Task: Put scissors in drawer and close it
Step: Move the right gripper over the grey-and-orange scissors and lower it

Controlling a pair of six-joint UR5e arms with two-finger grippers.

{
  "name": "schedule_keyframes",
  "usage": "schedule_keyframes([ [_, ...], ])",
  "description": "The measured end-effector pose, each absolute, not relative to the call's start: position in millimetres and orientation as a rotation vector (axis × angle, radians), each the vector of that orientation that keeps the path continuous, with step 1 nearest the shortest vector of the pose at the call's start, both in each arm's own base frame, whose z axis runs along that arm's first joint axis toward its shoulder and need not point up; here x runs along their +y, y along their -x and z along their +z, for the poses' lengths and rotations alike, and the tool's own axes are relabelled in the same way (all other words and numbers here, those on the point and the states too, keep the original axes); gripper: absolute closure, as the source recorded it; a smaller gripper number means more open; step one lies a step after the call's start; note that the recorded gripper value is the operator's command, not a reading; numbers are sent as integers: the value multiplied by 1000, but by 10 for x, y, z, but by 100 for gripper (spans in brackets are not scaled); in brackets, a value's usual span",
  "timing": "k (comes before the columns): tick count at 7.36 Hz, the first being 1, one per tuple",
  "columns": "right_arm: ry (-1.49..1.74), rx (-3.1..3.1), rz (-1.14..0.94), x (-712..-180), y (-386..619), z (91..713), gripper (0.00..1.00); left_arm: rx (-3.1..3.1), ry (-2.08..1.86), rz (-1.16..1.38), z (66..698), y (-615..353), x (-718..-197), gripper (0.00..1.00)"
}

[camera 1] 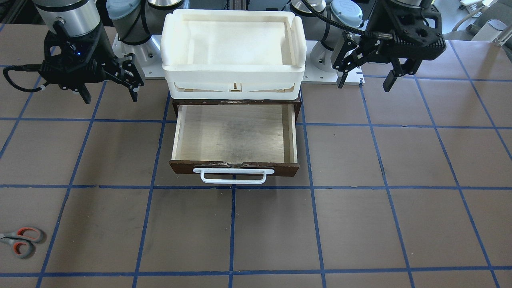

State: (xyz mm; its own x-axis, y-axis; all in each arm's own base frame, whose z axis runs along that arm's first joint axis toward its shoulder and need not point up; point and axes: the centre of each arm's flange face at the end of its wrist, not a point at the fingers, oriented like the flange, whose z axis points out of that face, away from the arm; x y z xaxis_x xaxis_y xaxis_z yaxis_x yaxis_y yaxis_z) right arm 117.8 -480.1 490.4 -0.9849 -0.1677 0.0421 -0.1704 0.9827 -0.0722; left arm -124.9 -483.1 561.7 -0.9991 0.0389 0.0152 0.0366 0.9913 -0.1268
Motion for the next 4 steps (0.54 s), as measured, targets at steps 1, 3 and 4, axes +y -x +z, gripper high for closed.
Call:
schedule_keyframes([
  [1,-416,-3072,86,-4915,-965,4810,1,-3117,58,196,5611,1250,-4827,0],
  [3,-632,-3034,45,-5154,-352,4609,1,-3117,57,196,5608,1247,-4826,0],
  [4,-751,-3005,40,-5246,-63,4526,1,-3117,56,194,5602,1247,-4831,0],
])
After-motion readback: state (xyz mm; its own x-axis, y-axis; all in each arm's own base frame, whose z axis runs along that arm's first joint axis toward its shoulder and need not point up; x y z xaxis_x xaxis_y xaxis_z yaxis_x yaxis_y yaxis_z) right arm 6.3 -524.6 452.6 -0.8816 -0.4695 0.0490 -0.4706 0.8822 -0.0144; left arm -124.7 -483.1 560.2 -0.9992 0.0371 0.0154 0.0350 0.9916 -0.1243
